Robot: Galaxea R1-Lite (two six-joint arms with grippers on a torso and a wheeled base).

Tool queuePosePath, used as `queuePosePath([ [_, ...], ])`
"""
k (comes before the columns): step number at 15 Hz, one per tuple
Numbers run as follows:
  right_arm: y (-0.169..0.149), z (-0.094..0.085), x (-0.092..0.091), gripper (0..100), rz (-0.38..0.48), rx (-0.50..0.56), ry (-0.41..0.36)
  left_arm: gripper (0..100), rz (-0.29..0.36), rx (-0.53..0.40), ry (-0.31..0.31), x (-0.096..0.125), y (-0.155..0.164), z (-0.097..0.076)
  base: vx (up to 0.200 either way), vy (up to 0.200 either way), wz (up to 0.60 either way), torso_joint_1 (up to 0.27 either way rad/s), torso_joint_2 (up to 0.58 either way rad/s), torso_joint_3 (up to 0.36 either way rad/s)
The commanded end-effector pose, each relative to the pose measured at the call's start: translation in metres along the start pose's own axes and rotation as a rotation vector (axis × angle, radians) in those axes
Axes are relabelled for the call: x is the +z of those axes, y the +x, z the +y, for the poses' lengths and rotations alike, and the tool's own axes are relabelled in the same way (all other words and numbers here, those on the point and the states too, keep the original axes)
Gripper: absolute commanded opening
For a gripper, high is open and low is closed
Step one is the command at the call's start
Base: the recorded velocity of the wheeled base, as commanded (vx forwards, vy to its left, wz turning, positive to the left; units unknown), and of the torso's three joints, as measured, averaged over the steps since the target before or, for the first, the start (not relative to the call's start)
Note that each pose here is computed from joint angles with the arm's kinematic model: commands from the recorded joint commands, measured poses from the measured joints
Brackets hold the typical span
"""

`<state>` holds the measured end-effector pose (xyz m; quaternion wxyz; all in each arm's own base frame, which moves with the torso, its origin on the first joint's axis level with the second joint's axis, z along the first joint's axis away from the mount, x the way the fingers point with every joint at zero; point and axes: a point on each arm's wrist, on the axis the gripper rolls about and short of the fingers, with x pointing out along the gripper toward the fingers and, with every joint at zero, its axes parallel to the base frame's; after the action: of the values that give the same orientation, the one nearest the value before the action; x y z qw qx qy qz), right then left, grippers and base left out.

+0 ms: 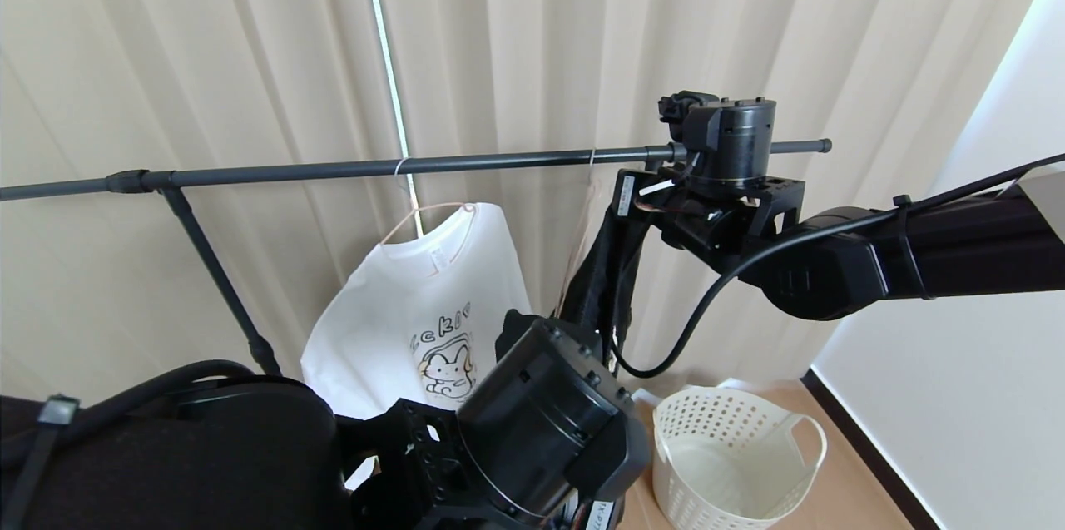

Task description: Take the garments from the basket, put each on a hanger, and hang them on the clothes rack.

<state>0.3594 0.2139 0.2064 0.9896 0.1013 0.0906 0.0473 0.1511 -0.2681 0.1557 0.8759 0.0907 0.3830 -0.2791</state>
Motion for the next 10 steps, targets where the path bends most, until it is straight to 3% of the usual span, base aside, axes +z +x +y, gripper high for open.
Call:
queuePosePath([
  [1, -0.001, -0.001, 0.001, 0, -0.003, 0.000, 0.001, 0, 0.012, 0.003, 0.008, -0.002, 0.004, -0.003, 0.000, 0.000, 0.00, 0.000, 0.00, 0.000],
  [6, -0.001, -0.001, 0.002, 0, -0.009, -0.016, 0.002, 0, 0.006, 0.009, 0.001, -0.001, 0.004, -0.003, 0.000, 0.000, 0.00, 0.000, 0.00, 0.000],
  [10, -0.004, -0.005, 0.009, 0, -0.028, -0.033, 0.004, 0, -0.047, 0.100, -0.074, 0.015, 0.001, 0.027, 0.000, 0.000, 0.00, 0.000, 0.00, 0.000],
])
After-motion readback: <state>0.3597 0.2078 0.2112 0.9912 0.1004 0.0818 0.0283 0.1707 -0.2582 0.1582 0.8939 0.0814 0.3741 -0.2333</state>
